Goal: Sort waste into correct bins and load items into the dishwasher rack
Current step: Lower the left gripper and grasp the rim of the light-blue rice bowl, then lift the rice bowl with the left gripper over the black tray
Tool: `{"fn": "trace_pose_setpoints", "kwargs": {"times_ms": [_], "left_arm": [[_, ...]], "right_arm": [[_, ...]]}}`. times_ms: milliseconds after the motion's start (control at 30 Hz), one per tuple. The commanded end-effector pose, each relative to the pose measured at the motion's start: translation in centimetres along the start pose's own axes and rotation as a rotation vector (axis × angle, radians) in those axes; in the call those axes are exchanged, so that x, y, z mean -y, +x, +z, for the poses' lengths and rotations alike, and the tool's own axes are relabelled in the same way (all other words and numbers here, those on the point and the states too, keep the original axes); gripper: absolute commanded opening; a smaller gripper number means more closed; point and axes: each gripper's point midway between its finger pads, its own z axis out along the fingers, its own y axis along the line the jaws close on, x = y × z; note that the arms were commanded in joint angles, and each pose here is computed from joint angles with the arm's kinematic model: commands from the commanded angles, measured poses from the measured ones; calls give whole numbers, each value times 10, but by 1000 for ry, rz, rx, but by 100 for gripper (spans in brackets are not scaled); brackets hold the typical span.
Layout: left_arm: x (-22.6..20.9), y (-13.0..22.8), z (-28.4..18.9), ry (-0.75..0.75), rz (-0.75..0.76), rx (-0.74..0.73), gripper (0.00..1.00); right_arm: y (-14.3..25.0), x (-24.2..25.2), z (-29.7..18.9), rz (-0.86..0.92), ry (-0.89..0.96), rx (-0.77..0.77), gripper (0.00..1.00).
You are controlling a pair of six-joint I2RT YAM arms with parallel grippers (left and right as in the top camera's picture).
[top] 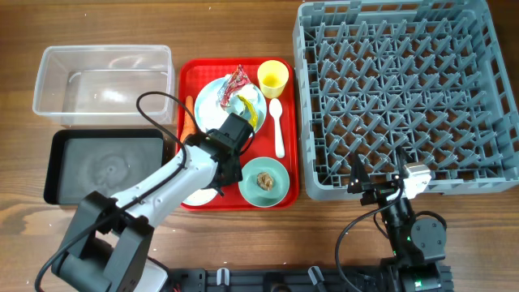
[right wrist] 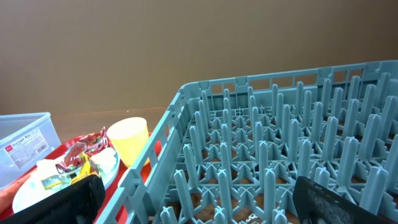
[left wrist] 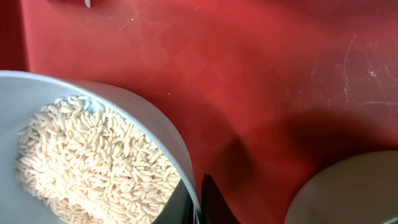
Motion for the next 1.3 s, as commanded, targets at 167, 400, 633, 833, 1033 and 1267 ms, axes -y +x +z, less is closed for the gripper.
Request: {"fn": "trace_pose_setpoints", "kwargs": {"times_ms": [167,400,633,833,1033,1267], "left_arm": [[11,-11,-29,65,69,47,4],[14,-20,-56,107,59,100,4],[8,-46,-90,153,56,196,4],[-36,-75,-110,241,-73,229,4],[-121,-105,-119,224,-310,306,4],[-210,-117,-124,285,-520,379,4]], "right_arm": [[-1,1,0,-2,4,5,100],[-1,1,0,-1,4,5,100],[-1,1,0,-1,4,5,100],[-1,1,0,-2,4,5,100],[-1,1,0,-2,5,5,100],[-1,1,0,-2,4,5,100]]}}
